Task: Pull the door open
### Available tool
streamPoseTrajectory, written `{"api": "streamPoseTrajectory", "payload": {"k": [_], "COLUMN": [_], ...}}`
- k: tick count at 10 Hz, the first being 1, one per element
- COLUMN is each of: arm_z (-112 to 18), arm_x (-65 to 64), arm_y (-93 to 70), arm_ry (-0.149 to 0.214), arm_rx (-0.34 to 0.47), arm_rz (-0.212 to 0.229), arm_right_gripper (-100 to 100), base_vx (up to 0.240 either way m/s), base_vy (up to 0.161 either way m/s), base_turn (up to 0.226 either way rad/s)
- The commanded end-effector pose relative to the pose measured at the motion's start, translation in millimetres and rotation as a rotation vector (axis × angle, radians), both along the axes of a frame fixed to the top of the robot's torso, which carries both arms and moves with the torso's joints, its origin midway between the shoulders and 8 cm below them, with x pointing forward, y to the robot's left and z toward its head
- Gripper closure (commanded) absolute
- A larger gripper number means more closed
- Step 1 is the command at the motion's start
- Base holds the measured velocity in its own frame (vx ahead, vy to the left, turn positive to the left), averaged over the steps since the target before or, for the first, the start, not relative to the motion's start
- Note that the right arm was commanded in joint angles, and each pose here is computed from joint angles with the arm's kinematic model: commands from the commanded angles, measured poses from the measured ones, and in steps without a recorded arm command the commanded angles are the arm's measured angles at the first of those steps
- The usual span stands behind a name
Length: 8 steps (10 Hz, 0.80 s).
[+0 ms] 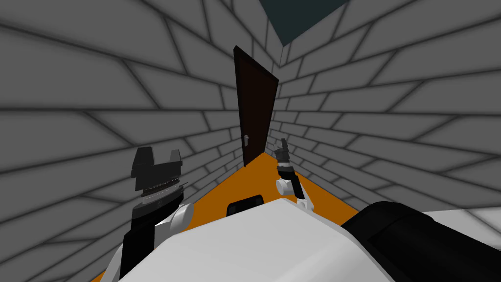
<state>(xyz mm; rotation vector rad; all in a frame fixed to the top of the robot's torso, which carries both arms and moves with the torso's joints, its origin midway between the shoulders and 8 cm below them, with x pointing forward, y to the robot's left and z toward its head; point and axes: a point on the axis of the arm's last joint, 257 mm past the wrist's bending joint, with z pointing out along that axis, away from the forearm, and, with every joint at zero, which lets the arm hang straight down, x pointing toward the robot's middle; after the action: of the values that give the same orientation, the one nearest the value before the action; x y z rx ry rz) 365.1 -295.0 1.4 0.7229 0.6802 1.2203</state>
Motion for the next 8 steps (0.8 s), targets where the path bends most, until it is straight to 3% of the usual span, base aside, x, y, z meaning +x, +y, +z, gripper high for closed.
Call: {"api": "streamPoseTrajectory", "payload": {"k": [1,8], "arm_z": [-8.9,-50.1], "arm_x": [6.2,31.2], "arm_y": [3.7,19.6], "arm_ry": [0.023,0.116], "arm_rx": [-0.042,-0.235], "arm_rz": [-0.009,-0.044], "arm_right_gripper": [-100,-100], "base_vx": [0.063,0.107], "base_vy": [-0.004,-0.024], "base_turn": [0.034,0.047]}}
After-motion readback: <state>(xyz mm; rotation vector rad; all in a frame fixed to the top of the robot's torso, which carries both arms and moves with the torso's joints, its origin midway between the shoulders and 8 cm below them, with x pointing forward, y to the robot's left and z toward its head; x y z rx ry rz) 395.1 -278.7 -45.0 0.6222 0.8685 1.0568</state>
